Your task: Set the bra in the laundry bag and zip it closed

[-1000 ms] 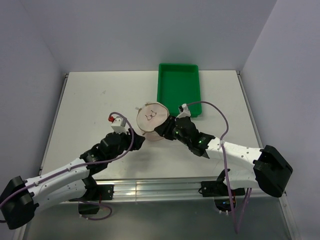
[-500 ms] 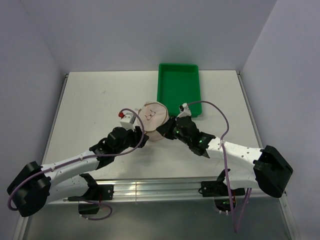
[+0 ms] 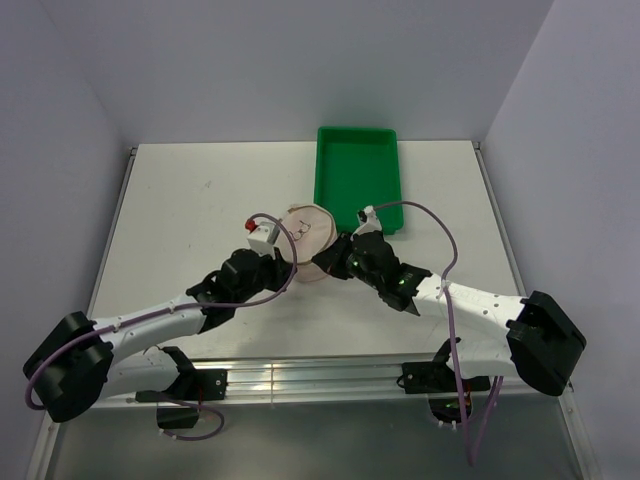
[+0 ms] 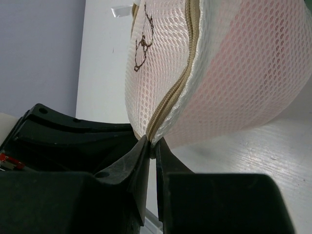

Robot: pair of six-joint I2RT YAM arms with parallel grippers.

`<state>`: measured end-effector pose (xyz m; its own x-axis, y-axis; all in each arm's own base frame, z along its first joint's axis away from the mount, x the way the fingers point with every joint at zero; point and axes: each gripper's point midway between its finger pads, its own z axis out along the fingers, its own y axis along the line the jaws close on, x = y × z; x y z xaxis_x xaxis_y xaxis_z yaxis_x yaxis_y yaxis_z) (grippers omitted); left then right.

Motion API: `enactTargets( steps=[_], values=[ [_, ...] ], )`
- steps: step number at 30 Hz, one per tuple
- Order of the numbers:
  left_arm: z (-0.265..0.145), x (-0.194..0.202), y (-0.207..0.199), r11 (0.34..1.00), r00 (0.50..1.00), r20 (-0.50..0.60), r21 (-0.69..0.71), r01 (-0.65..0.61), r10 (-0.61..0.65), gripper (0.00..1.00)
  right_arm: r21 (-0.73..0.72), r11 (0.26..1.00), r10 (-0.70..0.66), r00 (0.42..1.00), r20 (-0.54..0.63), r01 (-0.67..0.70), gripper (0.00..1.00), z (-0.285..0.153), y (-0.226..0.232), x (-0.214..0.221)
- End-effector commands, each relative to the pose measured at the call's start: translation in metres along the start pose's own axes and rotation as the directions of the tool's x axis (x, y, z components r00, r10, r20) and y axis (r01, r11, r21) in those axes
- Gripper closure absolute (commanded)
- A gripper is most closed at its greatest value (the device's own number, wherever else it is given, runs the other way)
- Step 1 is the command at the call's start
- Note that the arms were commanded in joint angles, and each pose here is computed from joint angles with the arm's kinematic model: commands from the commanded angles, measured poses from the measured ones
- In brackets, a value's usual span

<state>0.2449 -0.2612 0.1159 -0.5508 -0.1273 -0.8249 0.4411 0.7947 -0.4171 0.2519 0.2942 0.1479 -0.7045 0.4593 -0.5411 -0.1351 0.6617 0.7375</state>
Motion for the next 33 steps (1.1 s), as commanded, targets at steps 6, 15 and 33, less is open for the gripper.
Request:
enactTargets(
  steps=[6, 15, 33],
  values=[
    [-0.006, -0.038, -0.001, 0.999, 0.993, 0.114, -0.044, 0.018, -0.013, 1.00, -0.071, 0.997, 0.004, 0.997, 0.072, 0.002, 0.89, -0.012, 0.019, -0.023],
    [-0.037, -0.030, 0.025, 0.987, 0.989, 0.135, -0.140, 0.079, -0.060, 1.00, -0.009, 1.000, -0.025, 0.994, 0.106, 0.026, 1.00, -0.009, -0.013, -0.063],
    [-0.069, -0.044, -0.060, 0.986, 0.969, 0.190, 0.082, 0.145, -0.158, 1.00, -0.134, 0.990, 0.053, 0.993, 0.107, -0.039, 0.21, -0.037, 0.026, -0.017]
  ],
)
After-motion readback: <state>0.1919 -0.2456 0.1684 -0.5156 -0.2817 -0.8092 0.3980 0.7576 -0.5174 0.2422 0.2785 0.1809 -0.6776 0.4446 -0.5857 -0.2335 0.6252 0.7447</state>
